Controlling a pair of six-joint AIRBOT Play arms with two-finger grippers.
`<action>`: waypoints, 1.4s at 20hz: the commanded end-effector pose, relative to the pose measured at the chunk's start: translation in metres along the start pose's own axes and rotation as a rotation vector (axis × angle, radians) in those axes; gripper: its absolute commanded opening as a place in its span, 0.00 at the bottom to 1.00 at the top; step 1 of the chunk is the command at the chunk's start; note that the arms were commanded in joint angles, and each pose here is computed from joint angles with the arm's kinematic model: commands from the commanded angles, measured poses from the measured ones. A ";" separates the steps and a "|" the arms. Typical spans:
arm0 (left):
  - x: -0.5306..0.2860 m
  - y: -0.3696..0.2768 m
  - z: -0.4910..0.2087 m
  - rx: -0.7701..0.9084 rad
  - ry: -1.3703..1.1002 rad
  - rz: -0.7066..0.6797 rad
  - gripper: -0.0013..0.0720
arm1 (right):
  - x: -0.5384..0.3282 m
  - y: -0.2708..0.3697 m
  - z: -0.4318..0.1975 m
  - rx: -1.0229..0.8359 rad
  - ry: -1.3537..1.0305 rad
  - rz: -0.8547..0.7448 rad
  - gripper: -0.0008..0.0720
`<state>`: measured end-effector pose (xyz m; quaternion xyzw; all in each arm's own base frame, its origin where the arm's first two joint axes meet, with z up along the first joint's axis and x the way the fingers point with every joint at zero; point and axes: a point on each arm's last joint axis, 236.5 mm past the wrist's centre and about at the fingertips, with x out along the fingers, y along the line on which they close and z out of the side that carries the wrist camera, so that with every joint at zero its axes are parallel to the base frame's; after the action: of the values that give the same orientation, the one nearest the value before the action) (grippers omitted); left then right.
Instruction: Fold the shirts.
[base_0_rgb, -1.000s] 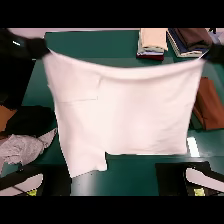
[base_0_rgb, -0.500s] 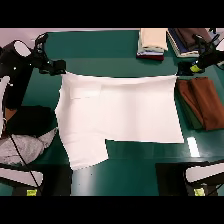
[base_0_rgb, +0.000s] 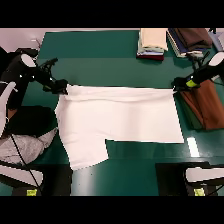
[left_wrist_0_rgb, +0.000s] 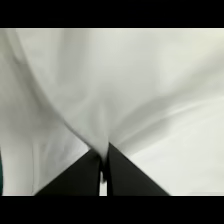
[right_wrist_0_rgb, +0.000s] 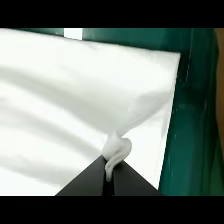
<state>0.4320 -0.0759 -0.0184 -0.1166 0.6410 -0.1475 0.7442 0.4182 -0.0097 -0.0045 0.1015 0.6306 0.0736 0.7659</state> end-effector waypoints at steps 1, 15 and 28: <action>0.018 0.006 -0.021 -0.032 0.062 -0.002 0.06 | 0.018 -0.003 -0.025 0.025 0.035 0.003 0.05; -0.032 -0.016 -0.176 -0.054 0.094 0.130 0.77 | -0.065 0.015 -0.063 0.014 -0.171 -0.019 0.60; 0.033 -0.032 -0.251 -0.285 0.069 -0.053 0.77 | -0.070 0.029 -0.066 0.020 -0.192 0.029 0.60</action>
<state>0.1691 -0.1036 -0.0749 -0.1923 0.7092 -0.0779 0.6738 0.3416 0.0029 0.0565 0.1203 0.5529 0.0640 0.8220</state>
